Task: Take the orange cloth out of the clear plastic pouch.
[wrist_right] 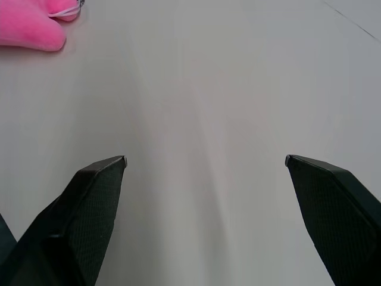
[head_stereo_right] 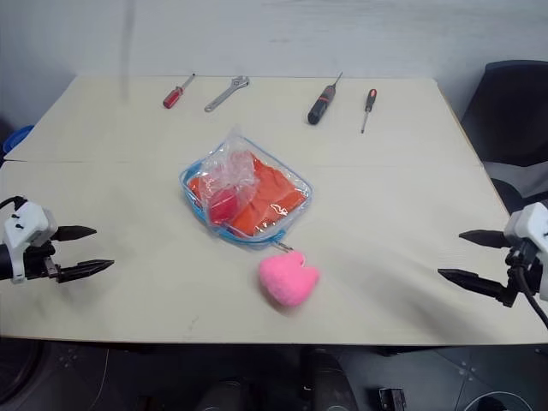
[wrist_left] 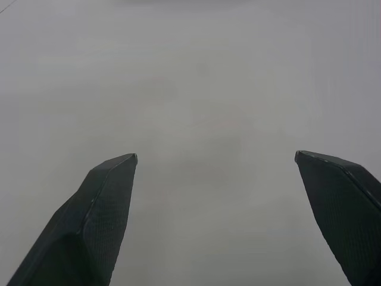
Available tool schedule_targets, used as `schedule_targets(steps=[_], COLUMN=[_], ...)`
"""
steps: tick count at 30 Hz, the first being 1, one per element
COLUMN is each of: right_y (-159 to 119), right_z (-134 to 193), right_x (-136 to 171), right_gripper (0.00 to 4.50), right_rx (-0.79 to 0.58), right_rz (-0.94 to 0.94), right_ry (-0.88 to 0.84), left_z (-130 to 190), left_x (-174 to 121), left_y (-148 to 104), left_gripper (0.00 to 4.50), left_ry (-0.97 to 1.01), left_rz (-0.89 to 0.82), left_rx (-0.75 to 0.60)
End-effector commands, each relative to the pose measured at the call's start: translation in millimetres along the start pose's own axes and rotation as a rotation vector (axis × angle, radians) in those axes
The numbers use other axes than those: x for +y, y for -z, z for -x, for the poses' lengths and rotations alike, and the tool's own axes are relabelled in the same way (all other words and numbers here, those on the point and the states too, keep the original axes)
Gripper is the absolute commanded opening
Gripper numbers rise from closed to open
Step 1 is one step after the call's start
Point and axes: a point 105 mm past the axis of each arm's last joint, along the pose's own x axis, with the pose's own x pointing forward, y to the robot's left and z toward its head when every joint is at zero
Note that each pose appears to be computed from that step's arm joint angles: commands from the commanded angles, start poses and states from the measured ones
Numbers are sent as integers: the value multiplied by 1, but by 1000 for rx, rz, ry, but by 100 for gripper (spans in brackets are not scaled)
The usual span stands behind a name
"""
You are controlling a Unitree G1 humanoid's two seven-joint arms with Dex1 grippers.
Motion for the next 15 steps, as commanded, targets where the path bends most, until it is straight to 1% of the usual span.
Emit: schedule_targets(steps=[1,4,15], right_y=[-5,-5,-7], right_z=[1,1,-2], right_x=[-1,-2,-6], right_gripper=[450,450,450], right_rx=[-21,-27,-43], right_rz=[25,25,29], right_ry=[14,28,63], left_z=[8,9,2], left_x=[4,5,5], left_y=[-4,0,-11], left_gripper=[448,448,448], left_ry=[-29,-38,-53], left_rz=[-40,-29,11], left_rx=[4,22,-41])
